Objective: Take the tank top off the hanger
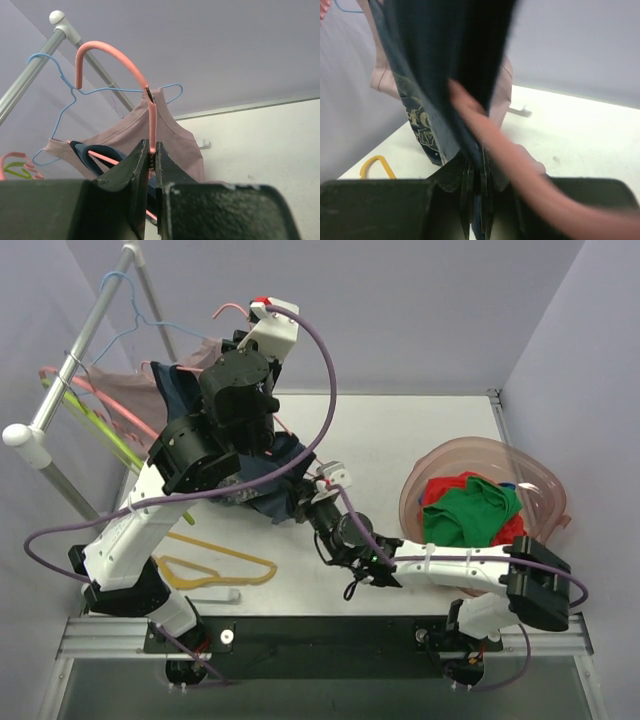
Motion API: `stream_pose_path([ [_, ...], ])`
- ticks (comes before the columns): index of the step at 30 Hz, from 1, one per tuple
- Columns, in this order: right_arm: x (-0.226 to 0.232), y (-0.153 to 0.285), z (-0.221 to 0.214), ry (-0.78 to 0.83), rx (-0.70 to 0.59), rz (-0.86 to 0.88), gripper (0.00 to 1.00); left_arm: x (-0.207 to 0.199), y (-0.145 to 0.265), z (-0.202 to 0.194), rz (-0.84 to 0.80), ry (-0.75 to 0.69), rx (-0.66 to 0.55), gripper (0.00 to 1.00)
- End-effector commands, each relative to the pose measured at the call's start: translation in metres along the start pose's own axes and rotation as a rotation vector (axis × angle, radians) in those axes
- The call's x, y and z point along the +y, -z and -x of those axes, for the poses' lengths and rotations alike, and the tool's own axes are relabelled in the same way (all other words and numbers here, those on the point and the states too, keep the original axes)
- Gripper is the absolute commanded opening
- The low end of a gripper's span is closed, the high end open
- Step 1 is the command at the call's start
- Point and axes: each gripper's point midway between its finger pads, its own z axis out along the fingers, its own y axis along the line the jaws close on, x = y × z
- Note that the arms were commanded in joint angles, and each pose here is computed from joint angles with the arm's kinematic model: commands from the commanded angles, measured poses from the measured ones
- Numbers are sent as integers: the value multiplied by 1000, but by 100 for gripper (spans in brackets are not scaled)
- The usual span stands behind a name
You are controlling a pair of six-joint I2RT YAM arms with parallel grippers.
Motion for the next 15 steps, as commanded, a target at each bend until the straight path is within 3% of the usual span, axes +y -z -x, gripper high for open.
stream_pose_path([
  [1, -41, 32, 38, -134, -66, -119, 0, 21, 0, 9, 40, 58, -31, 0],
  [15, -85, 95, 66, -185, -25, -118, 0, 24, -15, -9, 96, 6, 31, 0],
])
